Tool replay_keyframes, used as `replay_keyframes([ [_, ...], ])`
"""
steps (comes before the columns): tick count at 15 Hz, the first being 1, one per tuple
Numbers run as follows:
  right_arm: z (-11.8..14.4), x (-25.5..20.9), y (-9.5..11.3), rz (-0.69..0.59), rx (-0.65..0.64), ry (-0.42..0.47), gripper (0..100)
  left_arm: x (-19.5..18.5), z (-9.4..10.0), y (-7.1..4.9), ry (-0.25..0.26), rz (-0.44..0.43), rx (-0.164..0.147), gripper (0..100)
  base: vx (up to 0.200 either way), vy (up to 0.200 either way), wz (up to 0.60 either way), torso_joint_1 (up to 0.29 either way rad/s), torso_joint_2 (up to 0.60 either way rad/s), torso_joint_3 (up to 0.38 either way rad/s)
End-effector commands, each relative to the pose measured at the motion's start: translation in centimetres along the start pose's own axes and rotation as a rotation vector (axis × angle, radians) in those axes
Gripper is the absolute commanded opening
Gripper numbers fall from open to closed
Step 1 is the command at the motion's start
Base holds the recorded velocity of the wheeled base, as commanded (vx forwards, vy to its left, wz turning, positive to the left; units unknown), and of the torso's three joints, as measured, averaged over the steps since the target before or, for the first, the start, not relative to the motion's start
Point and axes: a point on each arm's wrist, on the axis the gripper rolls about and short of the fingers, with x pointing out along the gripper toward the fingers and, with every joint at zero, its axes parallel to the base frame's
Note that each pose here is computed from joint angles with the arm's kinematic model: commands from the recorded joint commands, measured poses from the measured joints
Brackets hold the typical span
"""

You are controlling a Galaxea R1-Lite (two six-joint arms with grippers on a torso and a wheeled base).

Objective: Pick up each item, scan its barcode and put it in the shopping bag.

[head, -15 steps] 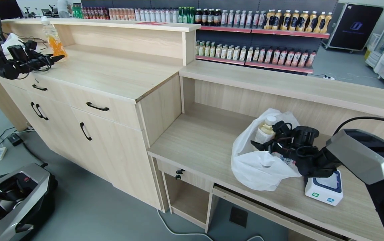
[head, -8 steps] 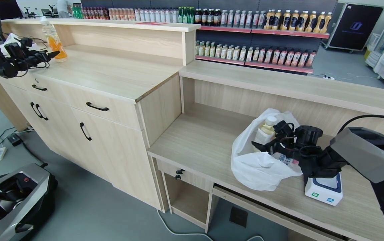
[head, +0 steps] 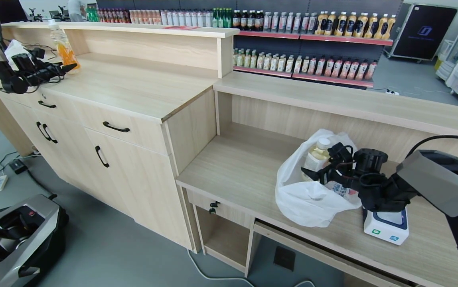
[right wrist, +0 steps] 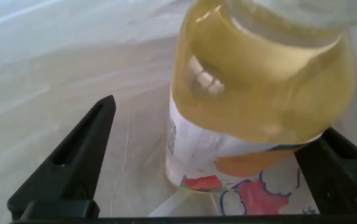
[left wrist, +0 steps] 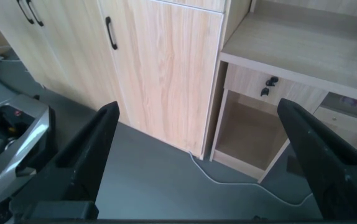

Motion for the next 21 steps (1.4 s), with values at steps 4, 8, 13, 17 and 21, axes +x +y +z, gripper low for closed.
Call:
replay_keyframes([
  [4, 7.0, -2.8, -1.3, -0.043, -0.048, -0.068, 100, 0.0, 0.0, 0.0, 0.000, 0.002, 0.001, 100, 0.000, 0.000, 0.00, 0.000, 0.00, 0.000],
  [8, 10.9, -9.5, -0.6, -0.085, -0.031, -0.042, 100, 0.0, 0.0, 0.0, 0.000, 0.002, -0.001, 100, 0.000, 0.000, 0.00, 0.000, 0.00, 0.000],
  [13, 16.4, -17.8, -0.3, -0.268, -0.064, -0.040, 100, 0.0, 0.0, 0.0, 0.000, 0.002, 0.001, 100, 0.000, 0.000, 0.00, 0.000, 0.00, 0.000],
  [17, 18.2, -23.5, -1.7, -0.557, -0.030, 0.096, 100, 0.0, 0.0, 0.0, 0.000, 0.002, 0.001, 100, 0.000, 0.000, -0.45, 0.003, 0.00, 0.005],
  [21, 14.9, -28.7, -4.3, -1.016, 0.101, 0.446, 100, 0.0, 0.0, 0.0, 0.000, 0.002, -0.001, 100, 0.000, 0.000, -0.60, 0.001, 0.00, 0.002],
])
